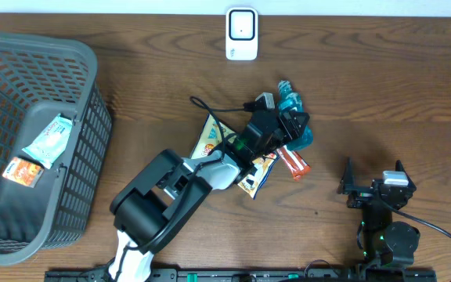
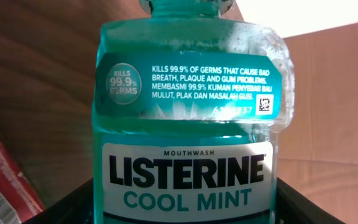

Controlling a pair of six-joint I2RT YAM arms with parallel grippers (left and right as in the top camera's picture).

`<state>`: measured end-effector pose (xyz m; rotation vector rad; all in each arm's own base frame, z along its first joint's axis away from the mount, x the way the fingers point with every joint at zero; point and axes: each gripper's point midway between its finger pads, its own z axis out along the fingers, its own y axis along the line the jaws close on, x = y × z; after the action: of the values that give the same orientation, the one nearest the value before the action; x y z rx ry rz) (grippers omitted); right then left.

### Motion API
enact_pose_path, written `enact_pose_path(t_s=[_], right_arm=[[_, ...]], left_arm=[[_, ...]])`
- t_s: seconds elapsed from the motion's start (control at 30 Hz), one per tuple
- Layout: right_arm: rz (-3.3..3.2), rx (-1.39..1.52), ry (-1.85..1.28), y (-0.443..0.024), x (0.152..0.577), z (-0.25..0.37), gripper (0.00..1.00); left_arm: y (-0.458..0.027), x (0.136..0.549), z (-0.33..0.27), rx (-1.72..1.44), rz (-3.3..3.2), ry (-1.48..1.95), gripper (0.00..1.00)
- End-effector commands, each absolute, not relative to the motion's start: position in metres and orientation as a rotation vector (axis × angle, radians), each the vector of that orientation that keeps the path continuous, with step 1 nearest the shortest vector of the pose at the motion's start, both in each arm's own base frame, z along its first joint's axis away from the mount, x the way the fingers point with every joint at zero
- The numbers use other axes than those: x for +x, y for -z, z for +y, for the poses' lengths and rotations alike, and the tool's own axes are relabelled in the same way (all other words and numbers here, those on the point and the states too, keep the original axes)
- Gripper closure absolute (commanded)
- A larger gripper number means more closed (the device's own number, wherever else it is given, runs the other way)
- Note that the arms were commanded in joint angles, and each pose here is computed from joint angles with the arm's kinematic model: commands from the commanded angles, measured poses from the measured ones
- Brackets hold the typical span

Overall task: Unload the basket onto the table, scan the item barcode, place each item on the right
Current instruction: 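Carry the Listerine bottle with the left gripper and set it down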

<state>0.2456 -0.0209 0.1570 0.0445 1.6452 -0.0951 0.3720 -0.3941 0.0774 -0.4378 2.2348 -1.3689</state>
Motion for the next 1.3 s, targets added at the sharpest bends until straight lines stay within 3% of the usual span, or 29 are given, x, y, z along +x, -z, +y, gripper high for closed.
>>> enact_pose_path(t_s=[0.0,0.17,0.43,0.8,0.83,0.97,1.1,1.27], right_arm=[[1.645,0.032,0.096,-0.157,0.245,-0.020,0.01],[1.645,0.004,0.069,-0.157,0.246,-0.011,0.01],[1.645,0.001,0.067,-0.157,0.246,-0.010,0.01],[1.645,0.001,0.066,-0.157,0.246,-0.010,0.01],[1.645,0.001,0.066,-0.157,0.246,-0.010,0.01],[1.645,0.001,0.066,-0.157,0.246,-0.010,0.01],[1.645,0.001,0.066,-0.157,0.246,-0.010,0.01],[1.645,0.001,0.066,-0.157,0.246,-0.010,0.01]], left_arm=[[-0.086,0.385,-0.397,-0.492,2.172,1.380,0.71],[-0.057,0.379,-0.394,-0.632,2.258,1.376,0.71],[0.005,0.350,-0.364,-0.781,2.525,1.097,0.71],[0.033,0.325,-0.327,-0.975,2.679,0.852,0.71],[0.033,0.325,-0.327,-0.975,2.680,0.854,0.69],[0.032,0.325,-0.329,-0.965,2.683,0.865,0.41],[0.023,0.326,-0.331,-0.887,2.682,0.880,0.38],[-0.014,0.335,-0.336,-0.755,2.625,0.942,0.18]])
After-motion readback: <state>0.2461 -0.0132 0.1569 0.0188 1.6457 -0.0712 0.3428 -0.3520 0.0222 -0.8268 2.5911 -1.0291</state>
